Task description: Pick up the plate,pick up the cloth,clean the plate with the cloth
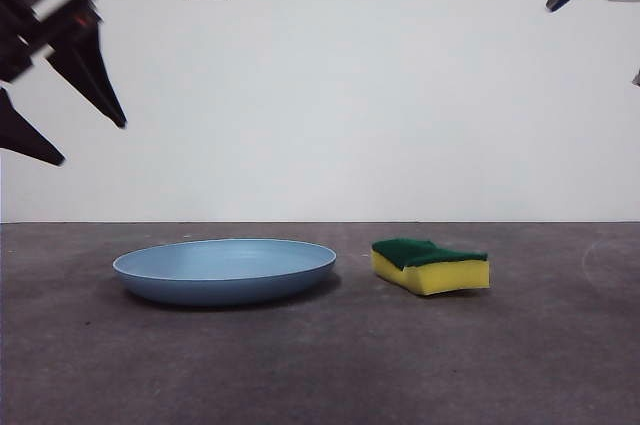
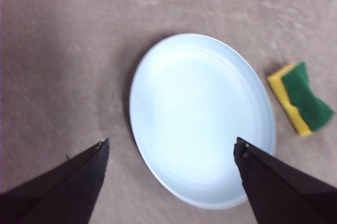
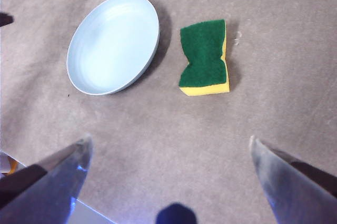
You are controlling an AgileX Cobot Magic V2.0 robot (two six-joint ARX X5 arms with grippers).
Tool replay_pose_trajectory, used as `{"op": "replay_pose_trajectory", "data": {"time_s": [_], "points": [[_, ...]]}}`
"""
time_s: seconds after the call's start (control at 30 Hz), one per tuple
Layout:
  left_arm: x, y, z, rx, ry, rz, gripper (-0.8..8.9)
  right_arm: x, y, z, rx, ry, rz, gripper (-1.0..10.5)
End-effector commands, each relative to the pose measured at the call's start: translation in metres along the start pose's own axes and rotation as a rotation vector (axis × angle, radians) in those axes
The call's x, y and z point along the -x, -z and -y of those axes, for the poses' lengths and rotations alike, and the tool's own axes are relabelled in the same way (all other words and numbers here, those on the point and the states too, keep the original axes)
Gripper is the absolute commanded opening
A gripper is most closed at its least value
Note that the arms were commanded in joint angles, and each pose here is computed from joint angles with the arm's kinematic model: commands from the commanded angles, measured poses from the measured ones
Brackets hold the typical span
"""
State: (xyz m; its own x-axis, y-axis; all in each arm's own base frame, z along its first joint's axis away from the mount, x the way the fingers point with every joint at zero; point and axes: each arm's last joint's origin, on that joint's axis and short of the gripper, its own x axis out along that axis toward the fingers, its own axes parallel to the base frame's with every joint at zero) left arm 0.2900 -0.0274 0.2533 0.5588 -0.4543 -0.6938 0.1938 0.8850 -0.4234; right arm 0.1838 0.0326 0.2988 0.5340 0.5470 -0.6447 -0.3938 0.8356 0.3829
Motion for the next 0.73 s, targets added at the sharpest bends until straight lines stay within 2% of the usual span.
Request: {"op": "replay_pose_trajectory", "data": {"time_s": [0.03, 0.2, 0.5, 0.73], "points": [[-0.019, -0.008, -0.003, -0.001, -0.024, -0.04, 4.0, 0.001, -0.001, -0.001, 0.012, -0.004, 0.004, 5.0], [-0.05, -0.013, -0.006, -0.002, -0.058, -0.096, 4.0, 0.001, -0.001, -0.001, 0.012, -0.004, 0.004, 5.0], [-0.094, -0.001, -0.014, -0.007, -0.122, -0.176, 3.99, 0.001, -0.001, -0.001, 0.013, -0.004, 0.005, 5.0], [-0.111, 0.004, -0.016, -0.015, -0.121, -0.192, 3.99, 0.001, -0.001, -0.001, 0.013, -0.003, 0.005, 5.0]]}}
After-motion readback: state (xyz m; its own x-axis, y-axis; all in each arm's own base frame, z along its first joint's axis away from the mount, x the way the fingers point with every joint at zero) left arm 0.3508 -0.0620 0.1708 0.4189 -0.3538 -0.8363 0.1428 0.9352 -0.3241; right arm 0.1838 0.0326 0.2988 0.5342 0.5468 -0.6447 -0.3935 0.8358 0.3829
